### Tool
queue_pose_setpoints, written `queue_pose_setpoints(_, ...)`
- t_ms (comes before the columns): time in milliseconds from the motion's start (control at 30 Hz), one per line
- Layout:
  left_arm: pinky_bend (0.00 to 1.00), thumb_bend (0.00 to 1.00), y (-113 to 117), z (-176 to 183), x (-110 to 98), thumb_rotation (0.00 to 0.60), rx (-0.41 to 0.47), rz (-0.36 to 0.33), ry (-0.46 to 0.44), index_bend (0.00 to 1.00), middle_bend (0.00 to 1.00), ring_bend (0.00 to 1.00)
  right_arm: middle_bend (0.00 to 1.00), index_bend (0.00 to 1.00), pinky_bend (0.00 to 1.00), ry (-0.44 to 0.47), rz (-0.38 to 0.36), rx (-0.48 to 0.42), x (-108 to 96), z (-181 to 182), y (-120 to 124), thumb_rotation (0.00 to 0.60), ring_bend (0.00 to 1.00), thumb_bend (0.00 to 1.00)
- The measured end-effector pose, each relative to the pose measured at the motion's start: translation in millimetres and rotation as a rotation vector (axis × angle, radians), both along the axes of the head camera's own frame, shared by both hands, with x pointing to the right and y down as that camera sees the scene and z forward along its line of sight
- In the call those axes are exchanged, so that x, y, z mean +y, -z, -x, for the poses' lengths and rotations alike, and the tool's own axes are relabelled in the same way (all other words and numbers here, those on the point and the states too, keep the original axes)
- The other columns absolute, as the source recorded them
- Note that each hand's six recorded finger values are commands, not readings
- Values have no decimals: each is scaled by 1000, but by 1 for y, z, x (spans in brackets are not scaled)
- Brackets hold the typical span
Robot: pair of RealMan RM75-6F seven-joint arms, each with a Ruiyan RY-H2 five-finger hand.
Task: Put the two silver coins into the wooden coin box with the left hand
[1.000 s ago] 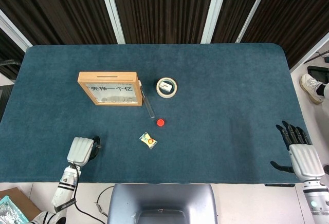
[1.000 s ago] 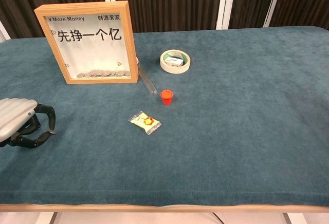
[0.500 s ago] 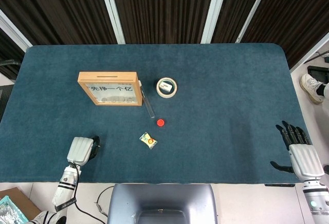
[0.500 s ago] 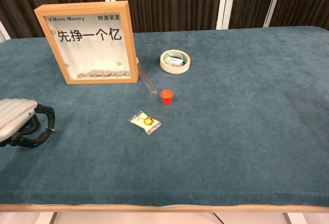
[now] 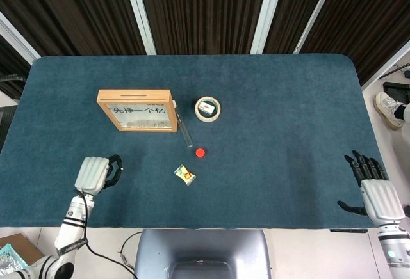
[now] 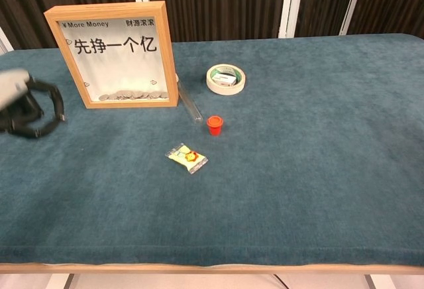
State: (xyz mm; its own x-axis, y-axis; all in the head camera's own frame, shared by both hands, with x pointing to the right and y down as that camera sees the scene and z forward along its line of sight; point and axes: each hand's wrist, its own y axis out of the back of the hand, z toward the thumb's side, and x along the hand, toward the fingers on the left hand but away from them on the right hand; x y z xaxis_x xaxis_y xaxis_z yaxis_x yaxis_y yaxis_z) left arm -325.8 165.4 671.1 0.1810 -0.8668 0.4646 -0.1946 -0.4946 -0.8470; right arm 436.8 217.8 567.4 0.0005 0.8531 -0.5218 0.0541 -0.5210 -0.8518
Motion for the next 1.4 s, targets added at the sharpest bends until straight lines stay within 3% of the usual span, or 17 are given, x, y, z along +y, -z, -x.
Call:
queue_pose_setpoints(200,1000,539,55,2,-66,600,32,-53,88,685,1000,1000,0,0,0,0,9,-3,-2,1,-3,600,0,147)
queue_pose_setpoints(400,1000,542,89,-12,-126,600,33,-107,145,684,1000,1000,0,0,0,-14,15,-5,-4,-1,-4,600,0,147)
queue_pose_setpoints(533,1000,544,95,-23,-152,600,39,-104,169,685,1000,1000,0,0,0,-23,11,-14,-5,-3,-2,600,0,146)
queue_pose_setpoints(733,1000,542,84,-25,-185,600,9,-83,221,684,1000,1000,0,0,0,-35,8,-22,-7,-8,1,600,0,146)
queue_pose_setpoints(1000,1000,541,66,-27,-212,600,-6,-60,273,686,1000,1000,0,0,0,-65,-5,-18,-9,-18,6,600,0,147)
queue_pose_setpoints(1400,1000,535,44,-37,-214,600,-12,-11,277,688,1000,1000,0,0,0,-72,-3,-18,-10,-20,5,600,0,147)
